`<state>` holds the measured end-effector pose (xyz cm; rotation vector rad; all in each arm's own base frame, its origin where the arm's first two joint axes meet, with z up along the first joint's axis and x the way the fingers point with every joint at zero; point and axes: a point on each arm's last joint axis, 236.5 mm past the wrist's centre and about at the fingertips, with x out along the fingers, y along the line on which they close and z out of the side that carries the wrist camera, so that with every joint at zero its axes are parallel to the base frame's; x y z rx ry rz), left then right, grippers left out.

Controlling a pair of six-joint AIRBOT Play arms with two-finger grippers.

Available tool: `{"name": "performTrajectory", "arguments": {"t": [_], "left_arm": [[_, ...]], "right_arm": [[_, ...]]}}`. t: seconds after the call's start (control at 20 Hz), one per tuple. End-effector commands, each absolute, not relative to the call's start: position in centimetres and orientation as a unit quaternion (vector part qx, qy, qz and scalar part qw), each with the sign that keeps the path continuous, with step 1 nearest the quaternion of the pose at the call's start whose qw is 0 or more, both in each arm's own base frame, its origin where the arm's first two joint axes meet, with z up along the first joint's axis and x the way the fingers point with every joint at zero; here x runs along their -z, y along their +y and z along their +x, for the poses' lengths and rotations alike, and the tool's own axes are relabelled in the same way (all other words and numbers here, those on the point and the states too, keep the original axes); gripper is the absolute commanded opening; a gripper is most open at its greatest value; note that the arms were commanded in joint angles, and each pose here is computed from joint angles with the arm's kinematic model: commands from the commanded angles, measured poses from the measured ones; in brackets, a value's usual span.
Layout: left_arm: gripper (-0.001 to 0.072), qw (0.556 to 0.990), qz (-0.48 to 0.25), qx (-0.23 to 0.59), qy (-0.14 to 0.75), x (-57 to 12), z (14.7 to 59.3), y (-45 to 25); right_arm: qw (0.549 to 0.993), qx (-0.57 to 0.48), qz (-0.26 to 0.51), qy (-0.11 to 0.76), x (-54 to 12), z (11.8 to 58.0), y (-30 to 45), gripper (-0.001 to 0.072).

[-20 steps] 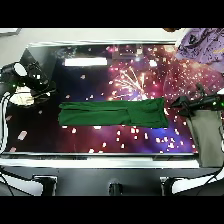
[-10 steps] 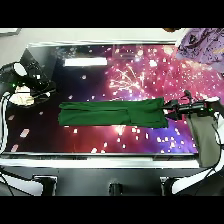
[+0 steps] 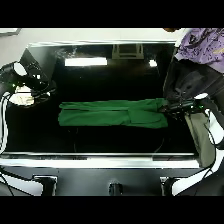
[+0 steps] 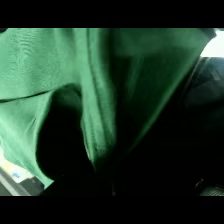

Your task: Fold the clothes and pants, and hang the long-sleeved shirts on hangers.

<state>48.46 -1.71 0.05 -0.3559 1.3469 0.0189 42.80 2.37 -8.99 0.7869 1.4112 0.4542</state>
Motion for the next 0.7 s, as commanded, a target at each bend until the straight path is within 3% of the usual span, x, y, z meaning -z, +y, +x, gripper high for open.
{"name": "performTrajectory", "arguments": {"t": [0.0,0.2,0.35,0.65], "left_arm": [[0.0014,0.760,-0.224,0.048,0.608,-0.9,49.3,-6.2],[0.0015,0.754,-0.274,0.133,0.582,-1.0,51.0,-16.1],[0.0014,0.739,-0.309,0.180,0.572,0.2,50.9,-25.5],[0.0013,0.659,-0.402,0.257,0.581,3.5,45.7,-43.8]], "right_arm": [[0.700,-0.151,0.312,0.625,5.1,42.9,0.6,0.0030],[0.752,-0.083,0.275,0.593,-2.6,42.9,-2.1,0.0030],[0.763,-0.038,0.254,0.593,-6.5,41.4,-3.6,0.0030],[0.780,-0.004,0.221,0.586,-12.2,39.4,-5.0,0.0030]]}}
